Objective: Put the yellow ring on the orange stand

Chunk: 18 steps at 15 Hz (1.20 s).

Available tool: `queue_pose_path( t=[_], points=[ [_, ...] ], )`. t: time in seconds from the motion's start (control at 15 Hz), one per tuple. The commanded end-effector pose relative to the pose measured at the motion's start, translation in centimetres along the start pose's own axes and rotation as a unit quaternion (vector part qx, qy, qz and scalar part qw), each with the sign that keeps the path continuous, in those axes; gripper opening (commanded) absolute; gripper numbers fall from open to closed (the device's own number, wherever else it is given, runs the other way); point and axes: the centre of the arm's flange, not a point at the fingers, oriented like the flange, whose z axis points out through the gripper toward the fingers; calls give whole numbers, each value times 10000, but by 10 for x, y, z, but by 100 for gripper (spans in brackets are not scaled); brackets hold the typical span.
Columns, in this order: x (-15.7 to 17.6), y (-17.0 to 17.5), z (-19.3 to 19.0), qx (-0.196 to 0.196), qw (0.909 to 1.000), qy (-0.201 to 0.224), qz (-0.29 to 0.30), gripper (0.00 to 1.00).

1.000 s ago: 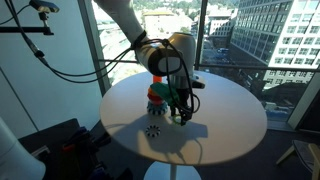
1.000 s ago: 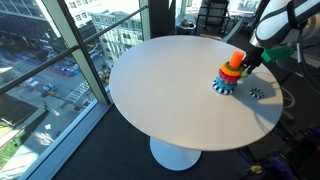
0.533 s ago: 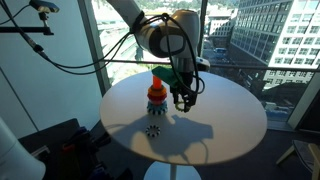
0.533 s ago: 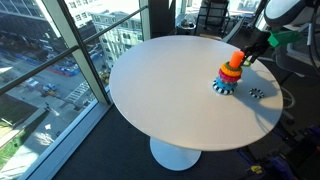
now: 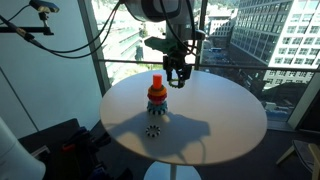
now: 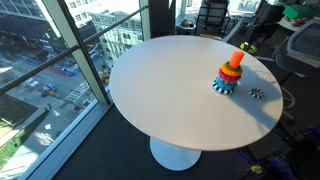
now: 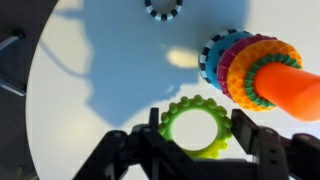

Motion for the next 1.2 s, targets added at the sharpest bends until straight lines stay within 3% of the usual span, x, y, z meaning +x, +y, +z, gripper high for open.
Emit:
queue_pose_path(
  t=[0.0,0.53,1.13],
  points=[
    [-8,-12,-40,288,9993,-27,-249,47],
    [-25,-40,-62,832,9933,-241,-765,47],
    [-24,-57,-37,786,9912,-430,-974,47]
  ],
)
